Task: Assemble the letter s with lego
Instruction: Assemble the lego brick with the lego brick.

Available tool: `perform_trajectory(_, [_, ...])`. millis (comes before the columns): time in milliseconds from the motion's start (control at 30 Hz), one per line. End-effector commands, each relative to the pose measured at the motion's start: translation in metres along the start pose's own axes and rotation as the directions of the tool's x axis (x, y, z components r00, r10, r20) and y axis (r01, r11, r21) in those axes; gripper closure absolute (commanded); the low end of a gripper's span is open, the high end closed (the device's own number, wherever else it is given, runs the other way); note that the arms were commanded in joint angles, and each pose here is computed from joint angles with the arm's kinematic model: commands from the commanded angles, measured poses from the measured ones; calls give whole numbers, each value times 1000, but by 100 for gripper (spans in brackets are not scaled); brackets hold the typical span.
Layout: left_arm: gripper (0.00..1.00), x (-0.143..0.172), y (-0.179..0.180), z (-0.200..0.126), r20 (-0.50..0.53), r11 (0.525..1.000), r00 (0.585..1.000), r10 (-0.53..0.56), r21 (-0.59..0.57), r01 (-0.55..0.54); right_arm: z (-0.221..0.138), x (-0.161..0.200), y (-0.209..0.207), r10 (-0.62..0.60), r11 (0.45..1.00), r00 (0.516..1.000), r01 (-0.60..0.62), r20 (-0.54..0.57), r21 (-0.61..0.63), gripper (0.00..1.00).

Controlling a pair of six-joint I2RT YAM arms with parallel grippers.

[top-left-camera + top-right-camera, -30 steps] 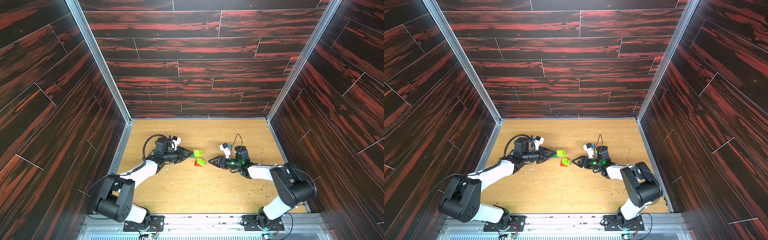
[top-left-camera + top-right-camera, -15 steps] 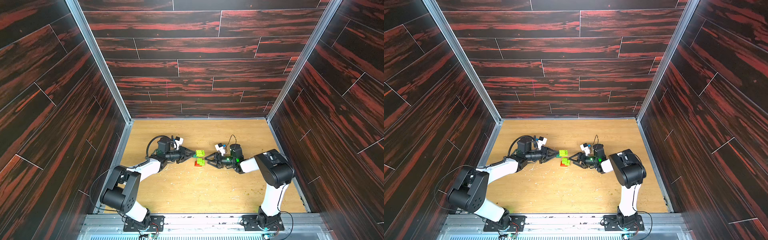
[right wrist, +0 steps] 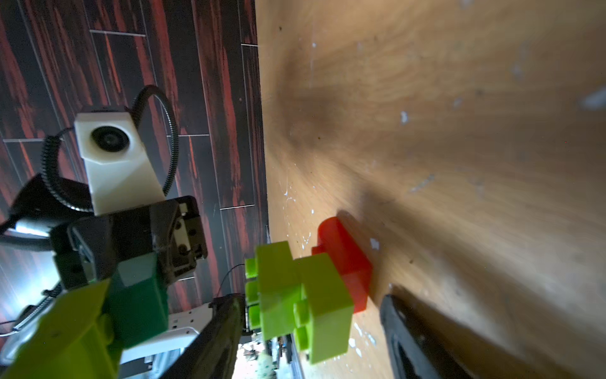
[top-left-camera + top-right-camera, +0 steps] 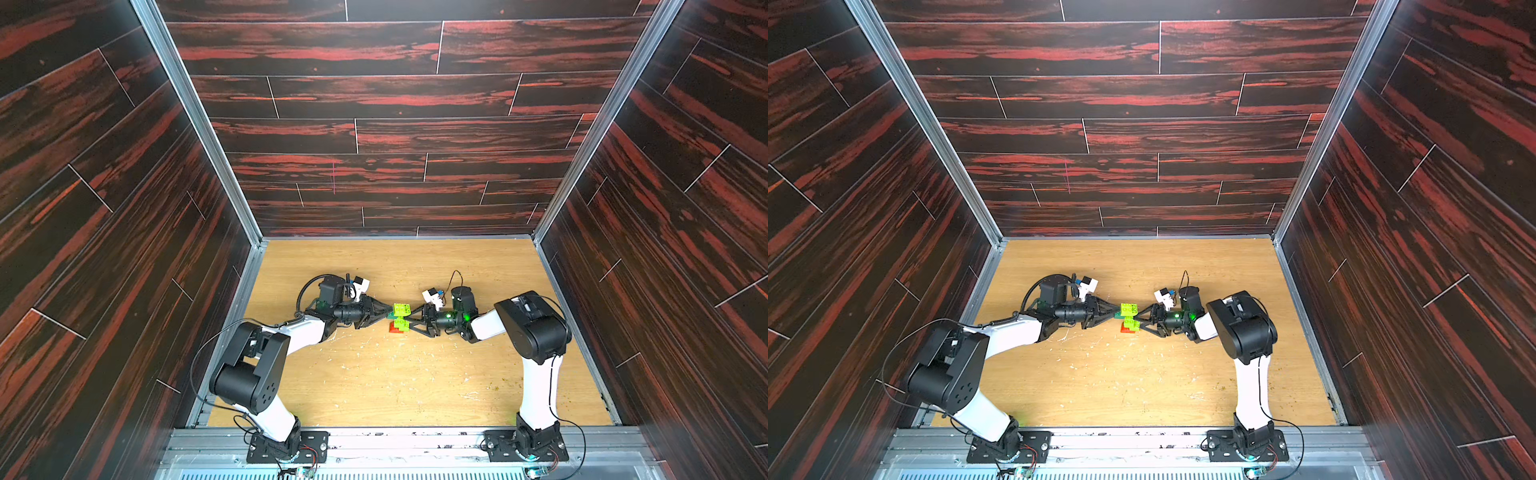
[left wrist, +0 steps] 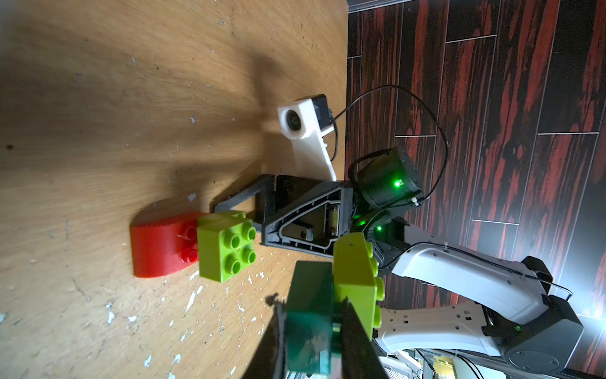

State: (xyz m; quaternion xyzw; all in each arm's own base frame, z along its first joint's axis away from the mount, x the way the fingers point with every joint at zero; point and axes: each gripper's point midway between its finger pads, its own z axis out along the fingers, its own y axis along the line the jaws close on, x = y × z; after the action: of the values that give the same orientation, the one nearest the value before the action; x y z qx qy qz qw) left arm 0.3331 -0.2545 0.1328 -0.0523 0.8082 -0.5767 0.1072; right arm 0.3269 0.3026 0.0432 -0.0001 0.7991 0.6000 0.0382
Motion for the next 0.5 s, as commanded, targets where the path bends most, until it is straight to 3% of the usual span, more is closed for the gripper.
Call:
perform_trajectory(0, [86,-3,-11,3,-16,998,998,59,38,-59,8,8,-17,51,998,998,-50,-37,24,31])
perform_trajectory(467, [86,-4,-2,8,-38,998,998,56,31,-55,12,13,-31,69,996,996,-65,-55,59,31])
